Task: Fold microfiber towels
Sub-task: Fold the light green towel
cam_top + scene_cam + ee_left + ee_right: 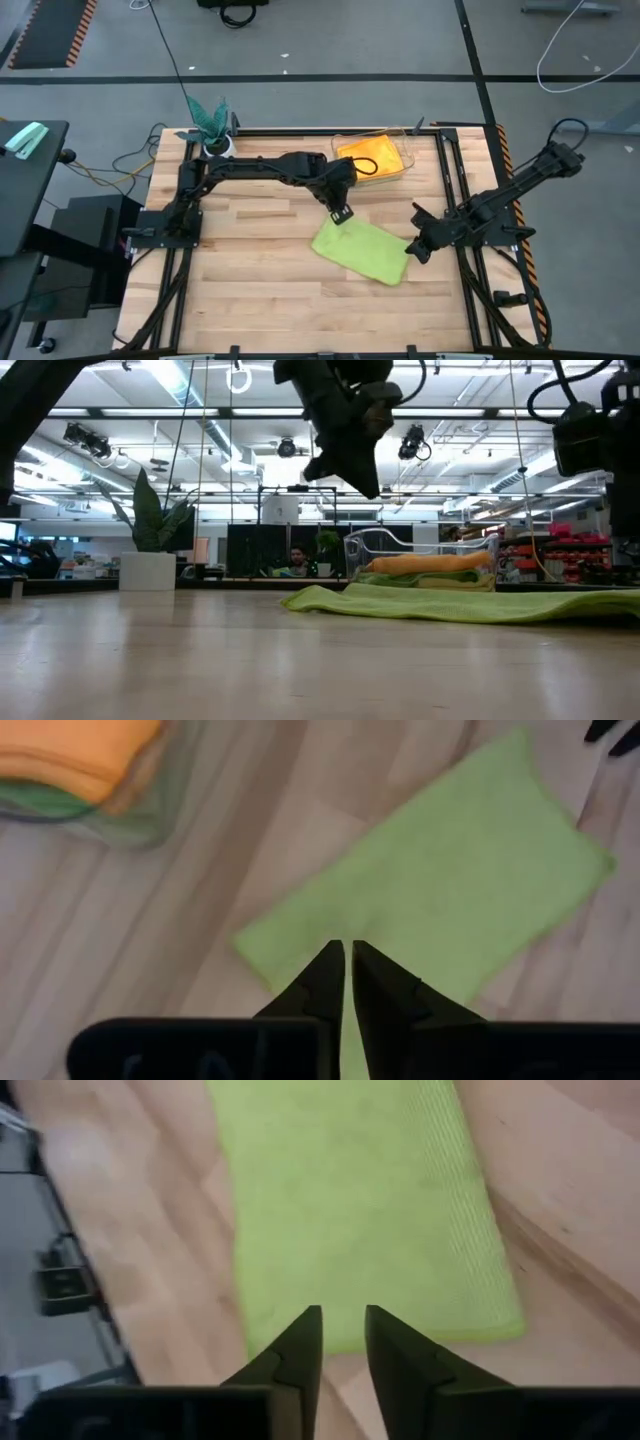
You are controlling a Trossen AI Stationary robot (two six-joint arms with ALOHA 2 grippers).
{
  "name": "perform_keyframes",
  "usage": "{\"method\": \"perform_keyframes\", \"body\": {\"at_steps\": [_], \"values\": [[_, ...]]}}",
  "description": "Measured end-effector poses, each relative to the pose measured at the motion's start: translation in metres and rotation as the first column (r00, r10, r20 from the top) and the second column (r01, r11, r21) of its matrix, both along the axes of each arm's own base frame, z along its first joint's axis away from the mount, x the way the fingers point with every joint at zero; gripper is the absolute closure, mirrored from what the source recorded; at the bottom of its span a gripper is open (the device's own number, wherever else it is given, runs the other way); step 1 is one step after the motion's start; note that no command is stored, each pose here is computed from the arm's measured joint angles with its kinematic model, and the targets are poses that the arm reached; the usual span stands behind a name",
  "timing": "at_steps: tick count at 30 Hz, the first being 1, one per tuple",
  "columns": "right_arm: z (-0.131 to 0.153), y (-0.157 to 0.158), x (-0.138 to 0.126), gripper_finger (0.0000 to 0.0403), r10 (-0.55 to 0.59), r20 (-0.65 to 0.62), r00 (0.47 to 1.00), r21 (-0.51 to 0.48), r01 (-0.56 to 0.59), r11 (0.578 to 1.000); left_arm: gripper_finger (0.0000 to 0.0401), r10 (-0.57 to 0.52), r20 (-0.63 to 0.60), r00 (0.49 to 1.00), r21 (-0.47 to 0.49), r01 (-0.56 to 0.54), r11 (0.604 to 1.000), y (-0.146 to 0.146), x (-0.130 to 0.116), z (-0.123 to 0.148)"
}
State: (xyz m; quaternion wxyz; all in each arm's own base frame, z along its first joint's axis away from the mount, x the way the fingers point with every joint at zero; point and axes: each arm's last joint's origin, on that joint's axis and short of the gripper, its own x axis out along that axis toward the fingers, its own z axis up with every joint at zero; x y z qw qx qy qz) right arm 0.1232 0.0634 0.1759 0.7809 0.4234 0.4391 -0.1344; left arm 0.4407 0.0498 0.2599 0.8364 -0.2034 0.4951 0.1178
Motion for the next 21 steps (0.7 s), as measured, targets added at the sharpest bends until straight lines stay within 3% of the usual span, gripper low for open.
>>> {"method": "perform_keyframes", "body": {"at_steps": [8,13,21], "values": [[-0.017,0.005,0.013,0.0394,0.033,-0.096,0.995,-0.082,-0.041,0.996,0.0385,-0.007,0.134,0.991,0.020,0.005,1.000,-0.005,-0.008,0.035],[-0.025,0.002,0.022,0.0391,0.016,-0.125,0.992,-0.095,-0.028,0.995,0.0382,-0.029,0.286,0.958,0.050,0.016,0.999,-0.008,-0.014,0.067],[-0.038,-0.007,0.027,0.0397,-0.035,-0.253,0.967,-0.121,0.004,0.993,0.0374,-0.053,0.381,0.923,0.081,0.024,0.996,-0.010,-0.024,0.093]]}}
